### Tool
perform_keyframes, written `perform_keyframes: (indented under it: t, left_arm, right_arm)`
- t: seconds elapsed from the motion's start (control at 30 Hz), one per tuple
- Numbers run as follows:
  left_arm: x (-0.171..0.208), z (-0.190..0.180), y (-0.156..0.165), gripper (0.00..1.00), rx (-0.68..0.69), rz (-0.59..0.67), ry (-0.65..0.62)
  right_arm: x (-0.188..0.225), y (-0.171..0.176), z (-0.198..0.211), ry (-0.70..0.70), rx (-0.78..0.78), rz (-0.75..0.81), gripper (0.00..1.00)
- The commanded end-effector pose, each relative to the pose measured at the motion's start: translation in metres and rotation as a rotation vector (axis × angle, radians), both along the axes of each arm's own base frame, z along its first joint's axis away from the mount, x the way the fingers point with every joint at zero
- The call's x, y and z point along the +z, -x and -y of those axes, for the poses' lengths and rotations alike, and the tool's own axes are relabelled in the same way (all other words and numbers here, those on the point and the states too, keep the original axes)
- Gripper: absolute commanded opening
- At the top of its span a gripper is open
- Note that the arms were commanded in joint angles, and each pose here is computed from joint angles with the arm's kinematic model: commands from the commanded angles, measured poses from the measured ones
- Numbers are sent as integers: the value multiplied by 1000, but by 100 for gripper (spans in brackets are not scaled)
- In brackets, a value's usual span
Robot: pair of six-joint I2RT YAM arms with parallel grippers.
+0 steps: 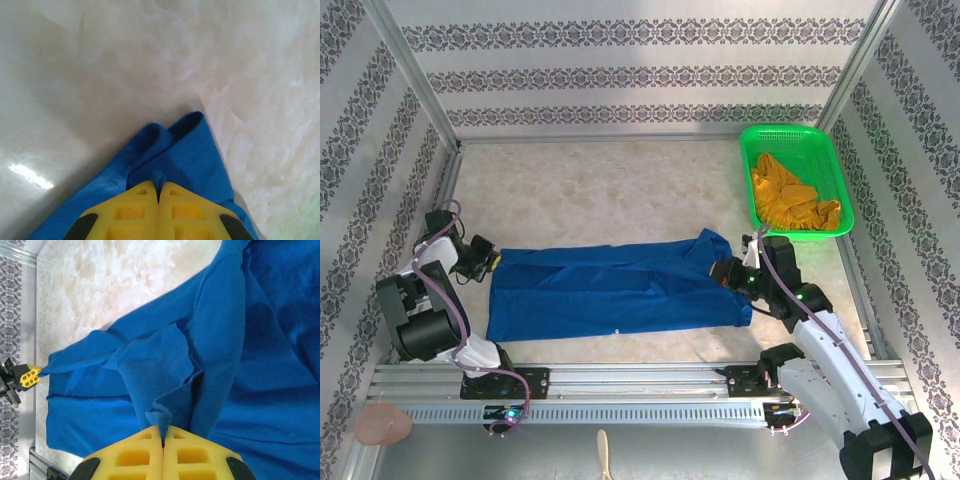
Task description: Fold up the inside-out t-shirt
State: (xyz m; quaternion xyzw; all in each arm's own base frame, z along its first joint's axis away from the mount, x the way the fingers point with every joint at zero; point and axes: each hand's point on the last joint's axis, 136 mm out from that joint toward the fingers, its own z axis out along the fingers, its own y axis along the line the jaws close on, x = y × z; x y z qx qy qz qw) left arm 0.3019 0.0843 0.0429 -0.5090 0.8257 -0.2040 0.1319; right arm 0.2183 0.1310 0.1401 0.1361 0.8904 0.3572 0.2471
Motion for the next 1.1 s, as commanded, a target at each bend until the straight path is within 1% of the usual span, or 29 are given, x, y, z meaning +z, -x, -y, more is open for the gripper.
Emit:
perform_keyframes:
  t: [0.0, 0.4, 0.43, 0.47, 0.5, 0.57, 0.63, 0.67, 0.73, 0.8, 0.83, 0.9, 0.93, 1.0, 1.07]
  left_arm:
    - [0, -15, -9, 0, 9, 13, -44]
    - [-1, -15, -14, 0, 5, 21, -32]
    - [0, -16, -14, 2, 5, 24, -33]
    - [3, -16, -14, 7, 5, 30, -34]
    - [6, -15, -14, 14, 3, 36, -35]
    - [14, -15, -14, 37, 2, 55, -44]
    - [26, -16, -14, 59, 0, 79, -60]
    - [34, -17, -14, 64, -2, 92, -70]
    - [47, -19, -14, 73, -6, 115, -96]
    - [63, -18, -14, 81, -14, 145, -113]
    - [68, -17, -14, 83, -18, 160, -113]
    - [79, -8, -17, 89, -40, 199, -104]
    - [83, -3, -18, 90, -58, 208, -100]
    - [87, 12, -23, 94, -115, 221, -74]
    - [88, 27, -26, 97, -164, 221, -49]
  right_arm:
    - [-11, 9, 3, 8, -21, -33, 0]
    - [-26, 24, -6, 22, 6, -70, 0]
    - [-27, 27, -7, 23, 10, -76, 0]
    - [-31, 32, -8, 25, 18, -88, 0]
    - [-34, 37, -8, 30, 21, -97, 0]
    - [-38, 48, -3, 51, 19, -116, 28]
    - [-39, 57, 6, 78, -1, -121, 40]
    - [-38, 59, 12, 97, -16, -115, 42]
    - [-32, 59, 19, 121, -34, -96, 44]
    - [-27, 51, 18, 132, -25, -84, 45]
    - [-26, 46, 16, 136, -10, -81, 44]
    - [-20, 29, 7, 147, 29, -62, 44]
    - [-15, 19, 1, 151, 52, -38, 45]
    - [-10, -4, -13, 158, 111, -11, 45]
    - [-10, -23, -28, 171, 180, -5, 45]
